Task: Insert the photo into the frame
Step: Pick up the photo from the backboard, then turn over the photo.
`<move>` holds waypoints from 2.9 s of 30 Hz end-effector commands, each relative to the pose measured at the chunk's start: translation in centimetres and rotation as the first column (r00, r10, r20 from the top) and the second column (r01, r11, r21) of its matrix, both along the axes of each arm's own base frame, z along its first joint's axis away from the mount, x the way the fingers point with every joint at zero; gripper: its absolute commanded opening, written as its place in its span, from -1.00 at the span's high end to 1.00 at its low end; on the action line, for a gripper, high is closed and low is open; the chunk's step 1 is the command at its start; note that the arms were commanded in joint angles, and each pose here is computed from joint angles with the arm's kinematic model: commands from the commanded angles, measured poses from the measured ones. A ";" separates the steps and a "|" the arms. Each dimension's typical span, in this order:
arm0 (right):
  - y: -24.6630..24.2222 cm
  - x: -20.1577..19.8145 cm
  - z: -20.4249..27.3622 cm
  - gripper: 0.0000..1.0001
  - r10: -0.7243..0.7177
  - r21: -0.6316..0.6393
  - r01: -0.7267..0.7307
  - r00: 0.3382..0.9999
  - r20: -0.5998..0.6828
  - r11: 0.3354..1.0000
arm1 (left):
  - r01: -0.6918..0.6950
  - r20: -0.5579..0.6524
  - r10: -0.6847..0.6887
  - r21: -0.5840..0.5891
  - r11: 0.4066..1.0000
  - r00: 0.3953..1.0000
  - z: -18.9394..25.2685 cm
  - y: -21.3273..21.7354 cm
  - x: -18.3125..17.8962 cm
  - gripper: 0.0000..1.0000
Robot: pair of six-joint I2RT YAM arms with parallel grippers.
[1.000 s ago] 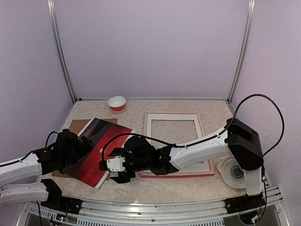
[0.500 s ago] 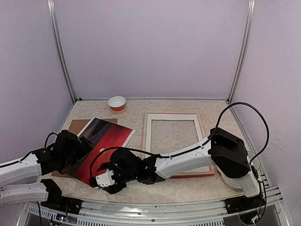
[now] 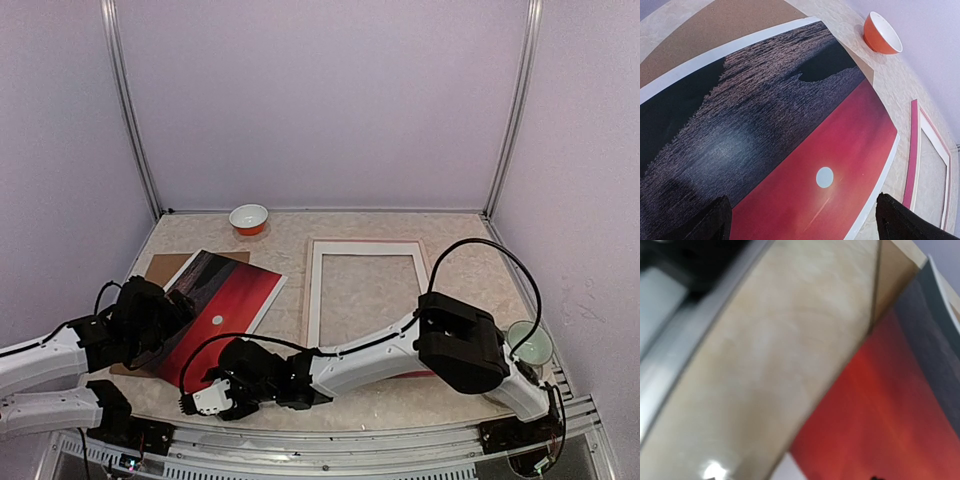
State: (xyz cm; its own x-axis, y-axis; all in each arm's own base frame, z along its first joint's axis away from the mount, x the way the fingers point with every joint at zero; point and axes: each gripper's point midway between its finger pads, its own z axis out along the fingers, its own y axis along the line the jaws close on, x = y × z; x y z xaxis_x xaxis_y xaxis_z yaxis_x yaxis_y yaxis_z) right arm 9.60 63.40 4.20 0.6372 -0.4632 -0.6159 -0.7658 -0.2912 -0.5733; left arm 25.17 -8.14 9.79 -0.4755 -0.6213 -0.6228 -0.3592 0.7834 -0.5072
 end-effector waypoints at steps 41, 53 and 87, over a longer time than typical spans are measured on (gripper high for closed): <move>0.0 3.0 1.7 1.00 -0.208 0.128 0.190 0.967 0.146 0.973 | -0.039 0.027 0.038 0.014 0.999 0.999 0.5 1.1 -0.4 -0.98; -1.0 2.3 10.9 1.00 -0.200 0.250 0.166 0.973 0.118 0.954 | -0.112 0.137 0.097 0.109 0.988 0.986 6.6 3.0 0.9 -0.98; -10.6 2.6 26.1 1.00 -0.199 0.410 0.232 0.973 -0.120 0.882 | -0.214 0.260 0.169 0.156 0.964 0.951 12.2 7.9 0.1 -0.98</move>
State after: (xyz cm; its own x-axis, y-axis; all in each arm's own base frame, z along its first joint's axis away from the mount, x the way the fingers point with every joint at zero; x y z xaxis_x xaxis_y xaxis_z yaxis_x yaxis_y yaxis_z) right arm 11.82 54.41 27.98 0.5338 -0.3101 -0.7867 -0.8031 0.1053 -0.5864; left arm 25.28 -0.42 22.10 -0.1681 -0.5656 -0.8073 -0.3909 0.7901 -0.4722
